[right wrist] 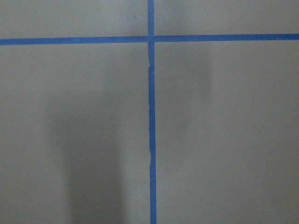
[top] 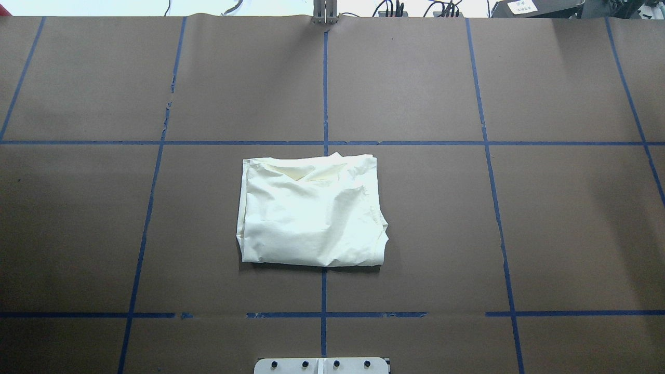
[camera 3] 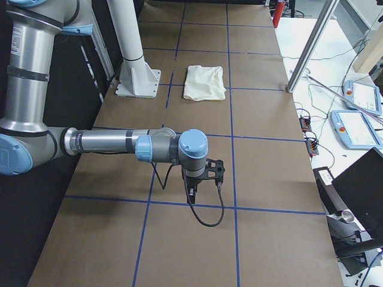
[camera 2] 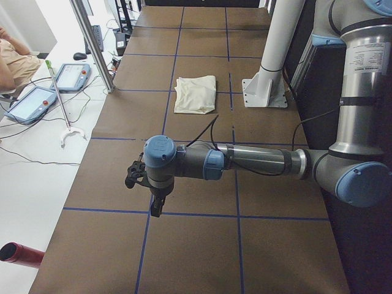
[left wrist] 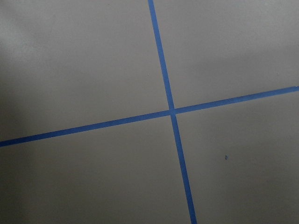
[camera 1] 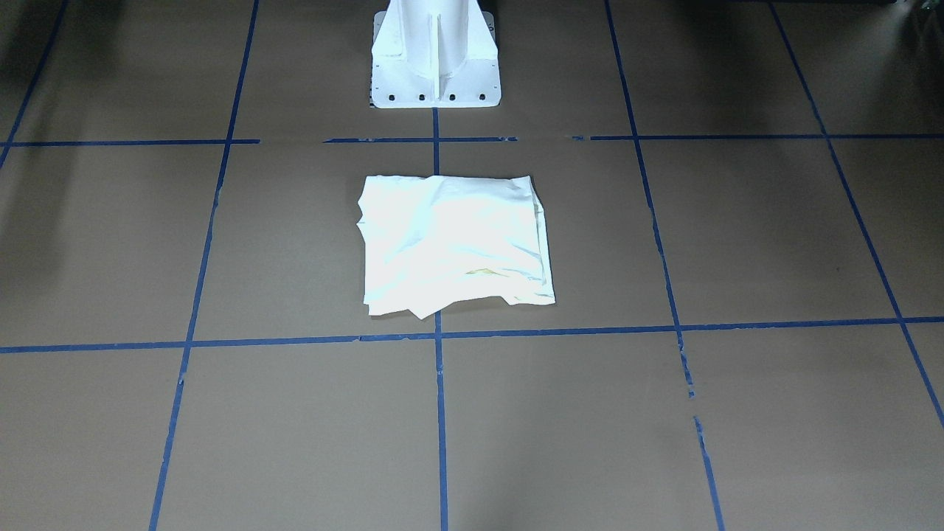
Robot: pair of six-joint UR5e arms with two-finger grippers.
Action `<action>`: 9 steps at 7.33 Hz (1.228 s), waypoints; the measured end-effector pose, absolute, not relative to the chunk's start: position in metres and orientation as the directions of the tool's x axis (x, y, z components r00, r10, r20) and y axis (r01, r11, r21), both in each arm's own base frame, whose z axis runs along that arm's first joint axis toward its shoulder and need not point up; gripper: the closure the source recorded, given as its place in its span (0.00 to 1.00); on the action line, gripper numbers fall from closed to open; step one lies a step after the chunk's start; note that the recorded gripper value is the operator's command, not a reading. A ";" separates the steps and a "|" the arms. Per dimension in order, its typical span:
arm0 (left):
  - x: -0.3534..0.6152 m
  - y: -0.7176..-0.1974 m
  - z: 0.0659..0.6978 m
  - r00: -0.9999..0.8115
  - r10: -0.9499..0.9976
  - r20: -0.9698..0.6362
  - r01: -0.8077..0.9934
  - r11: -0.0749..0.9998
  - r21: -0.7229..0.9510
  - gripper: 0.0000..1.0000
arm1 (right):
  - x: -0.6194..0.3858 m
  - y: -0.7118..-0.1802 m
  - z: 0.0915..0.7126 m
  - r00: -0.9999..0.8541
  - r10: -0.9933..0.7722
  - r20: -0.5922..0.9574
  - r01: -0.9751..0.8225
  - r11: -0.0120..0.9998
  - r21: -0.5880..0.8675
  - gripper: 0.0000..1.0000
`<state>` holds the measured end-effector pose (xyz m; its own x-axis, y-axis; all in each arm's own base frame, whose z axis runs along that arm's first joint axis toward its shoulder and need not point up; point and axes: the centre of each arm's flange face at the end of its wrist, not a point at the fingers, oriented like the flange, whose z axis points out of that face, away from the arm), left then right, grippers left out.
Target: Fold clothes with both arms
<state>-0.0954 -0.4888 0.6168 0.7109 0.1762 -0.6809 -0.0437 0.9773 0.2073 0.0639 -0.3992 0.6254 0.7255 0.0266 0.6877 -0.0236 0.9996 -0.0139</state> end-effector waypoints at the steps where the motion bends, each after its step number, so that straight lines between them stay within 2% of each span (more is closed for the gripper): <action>1: -0.094 -0.485 0.623 0.709 0.172 -0.684 -0.046 0.979 0.199 0.00 | 0.064 -0.396 0.628 0.727 0.028 0.686 -0.020 1.000 -0.019 0.00; 4: -0.091 -0.471 0.646 0.703 0.150 -0.695 -0.053 0.986 0.159 0.00 | 0.064 -0.391 0.634 0.729 0.034 0.684 -0.018 0.999 -0.030 0.00; 9: -0.090 -0.468 0.647 0.702 0.150 -0.697 -0.054 0.986 0.159 0.00 | 0.064 -0.391 0.634 0.728 0.033 0.684 -0.018 0.999 -0.029 0.00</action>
